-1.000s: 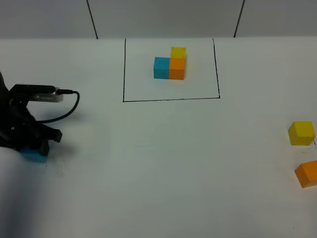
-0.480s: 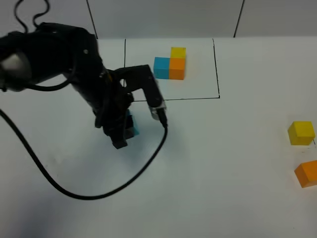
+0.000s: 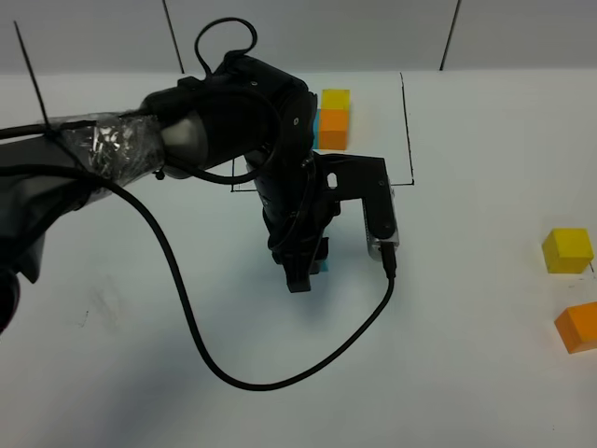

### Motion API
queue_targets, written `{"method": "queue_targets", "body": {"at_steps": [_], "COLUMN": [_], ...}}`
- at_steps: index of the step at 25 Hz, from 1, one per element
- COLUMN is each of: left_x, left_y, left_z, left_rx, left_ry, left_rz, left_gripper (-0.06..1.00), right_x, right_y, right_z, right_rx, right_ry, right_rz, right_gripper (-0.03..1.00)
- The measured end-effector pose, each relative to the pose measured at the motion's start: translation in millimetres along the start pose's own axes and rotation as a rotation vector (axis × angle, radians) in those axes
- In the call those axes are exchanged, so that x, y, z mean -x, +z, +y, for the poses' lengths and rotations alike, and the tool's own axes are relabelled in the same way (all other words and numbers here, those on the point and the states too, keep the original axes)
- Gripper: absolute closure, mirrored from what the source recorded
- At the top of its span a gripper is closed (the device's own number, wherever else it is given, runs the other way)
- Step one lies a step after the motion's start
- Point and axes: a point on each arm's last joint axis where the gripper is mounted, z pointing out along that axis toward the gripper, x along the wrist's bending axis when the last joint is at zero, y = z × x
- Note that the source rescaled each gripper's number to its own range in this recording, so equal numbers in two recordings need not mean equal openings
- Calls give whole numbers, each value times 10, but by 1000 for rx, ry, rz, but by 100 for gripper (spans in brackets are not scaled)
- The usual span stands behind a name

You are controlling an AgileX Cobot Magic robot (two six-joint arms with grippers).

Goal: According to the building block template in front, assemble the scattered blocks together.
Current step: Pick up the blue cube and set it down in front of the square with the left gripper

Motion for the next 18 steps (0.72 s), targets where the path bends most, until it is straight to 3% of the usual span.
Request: {"method": "queue_targets", "body": {"at_steps": [7,18], "left_x": [5,-17], "left_y": [348,419], "left_z": [-21,-3], "left_rx": [-67,-54], "left_ry": [17,82], "left_rz": [-73,-58], "left_gripper": [94,94], "right_x": [0,0], "right_y": [0,0], "right_z": [0,0], "right_rx": [0,0], "right_ry": [0,0], "right_rz": [0,0], "right_gripper": [97,97]}}
